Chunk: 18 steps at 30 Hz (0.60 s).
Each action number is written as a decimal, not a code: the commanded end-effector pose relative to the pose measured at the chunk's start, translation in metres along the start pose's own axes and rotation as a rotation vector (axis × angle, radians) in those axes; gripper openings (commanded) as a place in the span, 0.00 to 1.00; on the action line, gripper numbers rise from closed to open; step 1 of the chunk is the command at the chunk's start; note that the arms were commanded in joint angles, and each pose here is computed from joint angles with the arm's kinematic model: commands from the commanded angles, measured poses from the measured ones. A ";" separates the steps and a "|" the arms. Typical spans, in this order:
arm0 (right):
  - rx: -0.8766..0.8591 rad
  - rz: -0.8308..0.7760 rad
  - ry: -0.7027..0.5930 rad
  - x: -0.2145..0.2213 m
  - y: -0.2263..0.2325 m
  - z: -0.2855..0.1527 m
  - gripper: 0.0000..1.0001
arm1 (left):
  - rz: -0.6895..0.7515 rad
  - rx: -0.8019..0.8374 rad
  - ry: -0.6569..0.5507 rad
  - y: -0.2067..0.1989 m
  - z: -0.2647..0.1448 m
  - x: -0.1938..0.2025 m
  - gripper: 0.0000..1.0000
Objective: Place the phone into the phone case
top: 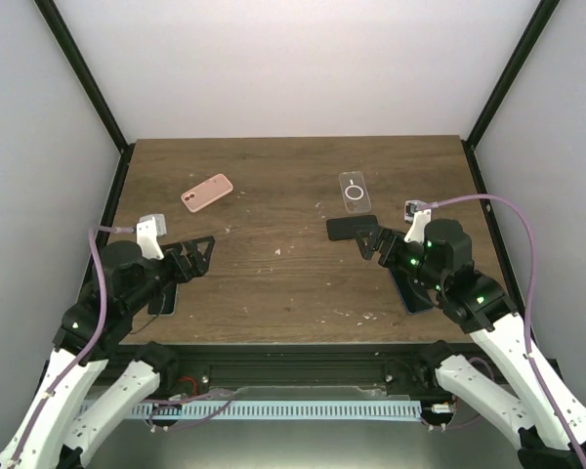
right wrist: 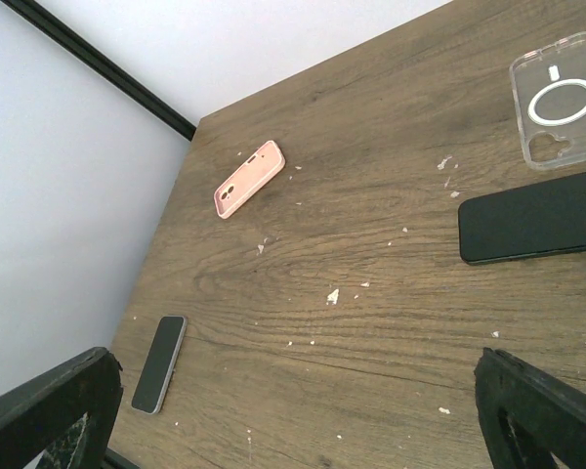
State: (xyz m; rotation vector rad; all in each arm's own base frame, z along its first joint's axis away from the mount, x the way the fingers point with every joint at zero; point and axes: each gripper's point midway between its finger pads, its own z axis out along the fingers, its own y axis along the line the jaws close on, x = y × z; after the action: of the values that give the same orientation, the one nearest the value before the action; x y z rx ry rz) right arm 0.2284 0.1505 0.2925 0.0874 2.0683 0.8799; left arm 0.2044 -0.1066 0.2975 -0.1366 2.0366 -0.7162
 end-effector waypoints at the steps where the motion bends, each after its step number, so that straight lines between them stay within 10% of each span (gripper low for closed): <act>1: -0.014 -0.008 -0.035 -0.011 0.006 -0.008 1.00 | 0.001 -0.001 -0.064 -0.002 -0.009 -0.013 1.00; 18: -0.020 -0.017 0.020 0.005 0.001 0.003 1.00 | -0.187 -0.652 0.036 0.131 0.030 0.045 0.86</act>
State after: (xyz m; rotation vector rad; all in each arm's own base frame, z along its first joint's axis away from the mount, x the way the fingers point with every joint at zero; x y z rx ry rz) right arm 0.2266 0.1534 0.2874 0.0704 2.0817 0.8920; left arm 0.2302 -0.0570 0.2162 -0.5134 2.2321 -0.3056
